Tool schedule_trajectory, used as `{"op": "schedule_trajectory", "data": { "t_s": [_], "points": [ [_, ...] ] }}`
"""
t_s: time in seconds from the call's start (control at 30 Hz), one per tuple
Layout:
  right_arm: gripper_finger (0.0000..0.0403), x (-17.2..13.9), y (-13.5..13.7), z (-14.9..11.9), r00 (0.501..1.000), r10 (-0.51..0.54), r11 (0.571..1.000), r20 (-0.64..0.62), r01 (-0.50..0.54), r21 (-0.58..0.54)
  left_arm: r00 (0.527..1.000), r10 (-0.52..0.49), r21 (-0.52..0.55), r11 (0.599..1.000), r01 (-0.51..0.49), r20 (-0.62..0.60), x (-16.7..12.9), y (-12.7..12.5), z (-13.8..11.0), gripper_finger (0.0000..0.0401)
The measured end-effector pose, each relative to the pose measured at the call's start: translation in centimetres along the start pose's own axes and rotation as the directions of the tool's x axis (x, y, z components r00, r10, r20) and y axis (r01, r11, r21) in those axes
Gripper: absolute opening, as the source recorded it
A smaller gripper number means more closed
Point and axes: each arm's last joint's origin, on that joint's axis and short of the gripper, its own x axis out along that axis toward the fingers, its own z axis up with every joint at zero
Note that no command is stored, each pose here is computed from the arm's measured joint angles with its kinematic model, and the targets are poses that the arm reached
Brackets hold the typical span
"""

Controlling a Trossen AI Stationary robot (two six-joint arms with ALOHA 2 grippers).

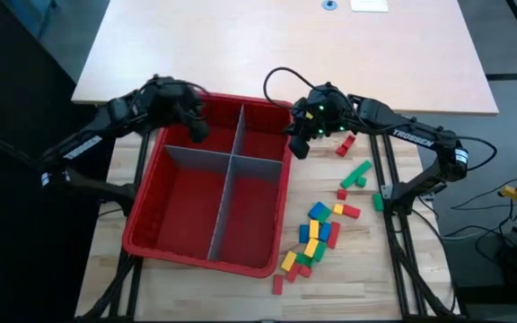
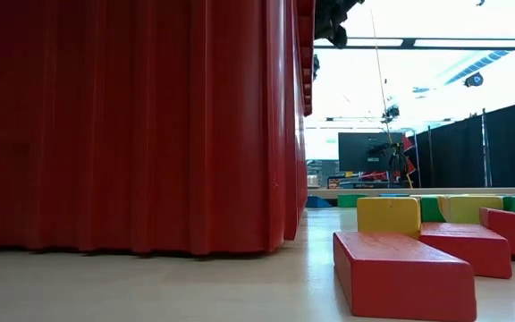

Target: Sort blocks

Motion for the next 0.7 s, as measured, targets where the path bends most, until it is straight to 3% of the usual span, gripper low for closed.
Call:
{"op": "schedule_trajectory", "data": {
  "t_s": [0.2, 0.37, 0.53, 0.7],
  "points": [
    [0.0, 0.6, -0.1, -0.1, 0.999, -0.009, 1.0, 0.038, 0.008, 0.014, 0.999, 0.011, -0.026, 1.0, -0.01, 0.035, -1.0, 0.3, -1.9, 0.0],
    [0.0, 1.2, 0.6, -0.2, 0.982, 0.094, 0.994, 0.167, -0.101, 0.031, 1.0, 0.015, -0.022, 1.0, -0.015, 0.023, -0.9, 0.2, -2.5, 0.0],
    [0.0, 1.0, 0.9, -2.0, 0.984, 0.106, 0.991, 0.143, -0.116, 0.069, 1.0, 0.022, -0.022, 1.0, -0.022, 0.01, -0.7, 0.3, -2.7, 0.0],
    [0.0, -0.8, 0.6, -4.2, 0.986, 0.067, 0.989, 0.15, -0.086, 0.12, 0.995, 0.089, -0.029, 0.995, -0.091, -0.052, -0.4, 1.2, -3.4, 0.0]
  ]
}}
